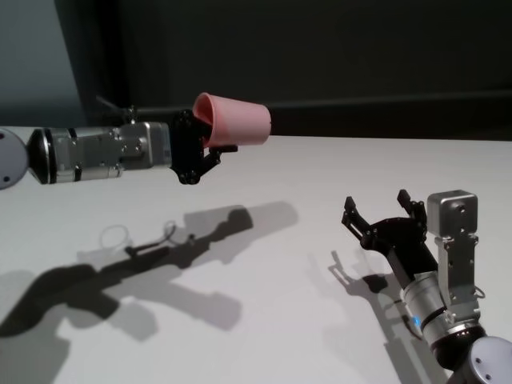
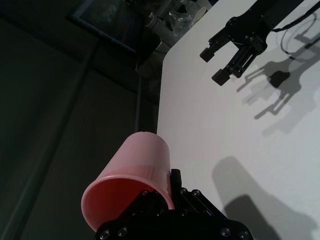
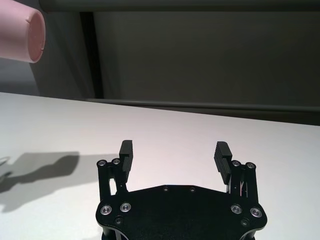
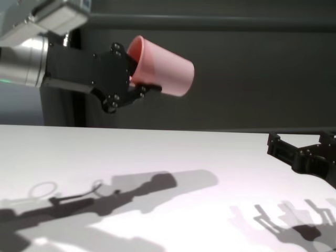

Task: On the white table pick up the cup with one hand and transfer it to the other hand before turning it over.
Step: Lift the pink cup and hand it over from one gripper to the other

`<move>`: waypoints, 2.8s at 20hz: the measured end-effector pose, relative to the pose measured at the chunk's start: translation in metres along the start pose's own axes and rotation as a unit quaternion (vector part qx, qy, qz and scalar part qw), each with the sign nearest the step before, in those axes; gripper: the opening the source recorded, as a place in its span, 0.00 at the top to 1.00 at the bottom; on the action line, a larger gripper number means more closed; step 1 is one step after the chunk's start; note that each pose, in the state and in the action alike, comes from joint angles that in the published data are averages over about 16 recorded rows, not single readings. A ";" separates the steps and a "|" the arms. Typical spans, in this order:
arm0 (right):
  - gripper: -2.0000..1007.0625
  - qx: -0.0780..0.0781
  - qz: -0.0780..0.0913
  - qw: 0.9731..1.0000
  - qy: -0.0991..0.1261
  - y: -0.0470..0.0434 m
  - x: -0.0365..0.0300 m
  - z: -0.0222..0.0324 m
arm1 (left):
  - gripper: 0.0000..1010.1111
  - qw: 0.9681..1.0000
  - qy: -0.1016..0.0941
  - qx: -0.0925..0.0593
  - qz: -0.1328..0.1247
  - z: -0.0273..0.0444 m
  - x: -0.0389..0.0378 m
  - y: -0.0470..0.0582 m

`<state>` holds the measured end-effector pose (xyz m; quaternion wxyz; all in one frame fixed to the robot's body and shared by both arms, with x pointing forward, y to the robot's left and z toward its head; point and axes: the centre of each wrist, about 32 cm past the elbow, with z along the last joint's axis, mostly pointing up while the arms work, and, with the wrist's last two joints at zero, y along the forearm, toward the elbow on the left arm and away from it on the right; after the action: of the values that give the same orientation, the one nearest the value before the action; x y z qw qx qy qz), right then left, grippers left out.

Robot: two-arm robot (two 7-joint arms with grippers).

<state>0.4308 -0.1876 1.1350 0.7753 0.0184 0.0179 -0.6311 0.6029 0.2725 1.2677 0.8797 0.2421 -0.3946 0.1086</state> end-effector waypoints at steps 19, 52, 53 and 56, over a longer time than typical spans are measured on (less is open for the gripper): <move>0.01 0.000 0.000 1.000 0.000 0.0000 0.0000 0.0000 | 0.96 0.974 0.161 -0.146 0.065 -0.0049 -0.0224 -0.025; 0.00 0.000 0.000 1.000 0.000 0.0000 0.0000 0.0000 | 0.96 0.977 0.143 -0.150 0.054 -0.0020 0.0086 -0.028; 0.00 0.000 0.001 1.000 0.000 0.0002 -0.0001 0.0000 | 0.96 0.977 0.142 -0.151 0.054 -0.0020 0.0087 -0.028; 0.00 0.001 0.006 1.000 0.004 0.0014 -0.0009 0.0002 | 0.96 0.977 0.141 -0.151 0.053 -0.0019 0.0089 -0.028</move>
<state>0.4319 -0.1865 1.1353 0.7792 0.0217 0.0206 -0.6261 0.6208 0.2493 1.2637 0.9458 0.0673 -0.2910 0.1274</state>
